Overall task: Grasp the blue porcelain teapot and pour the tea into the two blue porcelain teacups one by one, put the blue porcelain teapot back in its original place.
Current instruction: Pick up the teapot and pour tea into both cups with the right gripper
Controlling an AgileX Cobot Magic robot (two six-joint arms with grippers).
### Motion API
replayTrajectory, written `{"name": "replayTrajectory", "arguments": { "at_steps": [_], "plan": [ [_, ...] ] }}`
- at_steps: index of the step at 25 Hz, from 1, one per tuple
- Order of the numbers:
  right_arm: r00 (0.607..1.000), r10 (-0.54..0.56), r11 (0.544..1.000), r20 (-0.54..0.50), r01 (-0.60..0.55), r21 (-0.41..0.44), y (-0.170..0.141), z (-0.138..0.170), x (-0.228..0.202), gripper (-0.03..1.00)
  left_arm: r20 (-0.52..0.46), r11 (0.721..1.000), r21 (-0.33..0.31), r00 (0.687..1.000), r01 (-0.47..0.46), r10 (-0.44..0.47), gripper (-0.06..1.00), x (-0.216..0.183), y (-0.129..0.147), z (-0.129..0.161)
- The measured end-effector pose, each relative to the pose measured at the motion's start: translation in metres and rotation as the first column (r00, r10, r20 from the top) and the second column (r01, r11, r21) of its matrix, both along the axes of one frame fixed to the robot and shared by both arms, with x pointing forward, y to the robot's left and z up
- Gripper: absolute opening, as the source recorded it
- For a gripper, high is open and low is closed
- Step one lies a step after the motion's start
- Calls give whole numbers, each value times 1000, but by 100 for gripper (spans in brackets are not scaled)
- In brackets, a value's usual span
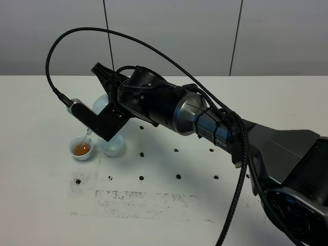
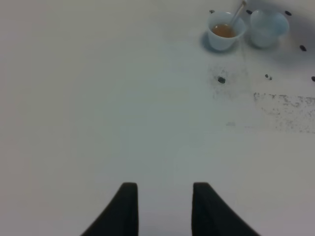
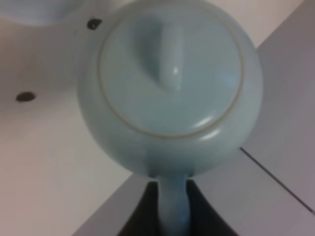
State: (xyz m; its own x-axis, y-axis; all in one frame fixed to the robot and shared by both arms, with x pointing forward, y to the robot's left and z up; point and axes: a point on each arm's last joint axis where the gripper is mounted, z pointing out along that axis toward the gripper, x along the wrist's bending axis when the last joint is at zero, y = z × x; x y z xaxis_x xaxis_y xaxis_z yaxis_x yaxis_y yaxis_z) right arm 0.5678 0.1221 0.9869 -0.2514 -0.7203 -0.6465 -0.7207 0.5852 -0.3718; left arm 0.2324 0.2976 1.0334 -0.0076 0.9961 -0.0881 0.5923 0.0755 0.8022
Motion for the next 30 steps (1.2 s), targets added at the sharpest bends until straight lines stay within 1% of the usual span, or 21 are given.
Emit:
{"name": "replayTrajectory", "arguments": {
  "at_steps": [13,17,20,24,28,30],
  "plan": [
    [1000,11,1000,19,-10,-2,1,1,0,3,0,1000,0,1000,0,0,30,0,0,0],
    [1000,4,1000,-4,-4,15,1,0,-1,3,0,1000,0,1000,0,0,30,0,0,0],
    [999,-6,999,-44,8,43,2,-1,-2,3,0,1000,0,1000,0,0,30,0,0,0],
    [991,-39,994,-128,52,99,-1,-3,1,3,0,1000,0,1000,0,0,30,0,0,0],
    [966,-72,976,-248,119,181,-8,1,11,3,0,1000,0,1000,0,0,30,0,0,0],
    [941,-84,959,-326,166,230,-12,6,15,3,0,1000,0,1000,0,0,30,0,0,0]
  ]
}}
